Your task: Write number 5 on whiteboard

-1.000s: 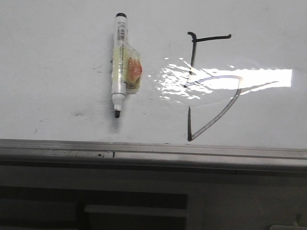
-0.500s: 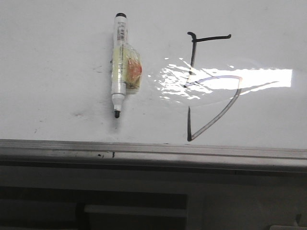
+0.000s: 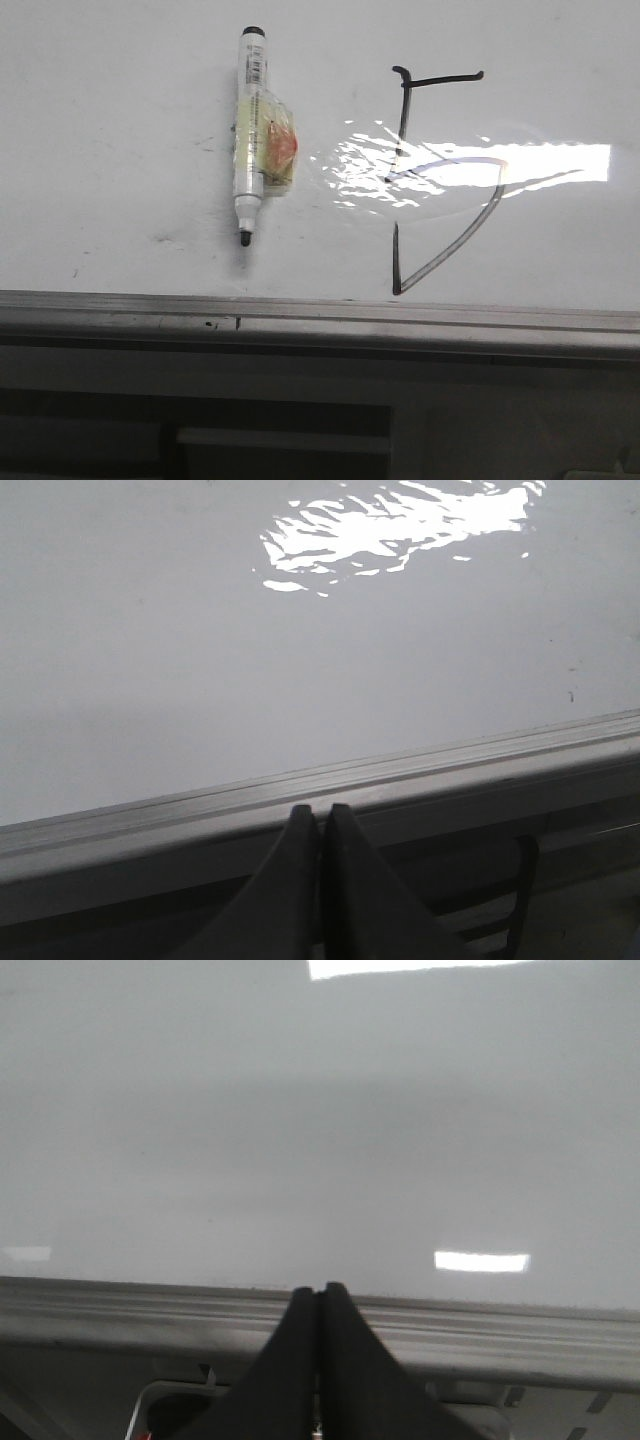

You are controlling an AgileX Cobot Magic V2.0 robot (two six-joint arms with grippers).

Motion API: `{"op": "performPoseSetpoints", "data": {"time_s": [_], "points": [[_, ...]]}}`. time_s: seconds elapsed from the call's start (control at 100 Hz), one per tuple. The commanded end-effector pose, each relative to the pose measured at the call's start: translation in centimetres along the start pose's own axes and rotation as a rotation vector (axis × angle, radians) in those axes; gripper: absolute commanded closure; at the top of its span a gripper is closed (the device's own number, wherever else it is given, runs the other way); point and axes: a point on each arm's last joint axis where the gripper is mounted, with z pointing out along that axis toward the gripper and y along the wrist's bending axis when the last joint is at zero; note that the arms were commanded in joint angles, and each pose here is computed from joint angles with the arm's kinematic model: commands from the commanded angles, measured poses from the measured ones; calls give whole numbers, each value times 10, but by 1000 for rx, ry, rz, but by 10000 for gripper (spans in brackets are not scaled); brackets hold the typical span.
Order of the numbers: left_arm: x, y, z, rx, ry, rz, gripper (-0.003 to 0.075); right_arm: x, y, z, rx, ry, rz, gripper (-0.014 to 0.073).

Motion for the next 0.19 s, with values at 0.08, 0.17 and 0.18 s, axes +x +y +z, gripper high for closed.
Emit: {"op": "performPoseSetpoints", "data": {"time_s": [0.08, 0.17, 0.18], "points": [[0, 1, 0, -12, -71, -11, 741, 3, 1, 3, -10, -12, -17, 647], [0, 1, 0, -12, -71, -11, 741, 3, 1, 3, -10, -12, -17, 647], [0, 1, 0, -12, -71, -11, 741, 3, 1, 3, -10, -12, -17, 647]]}}
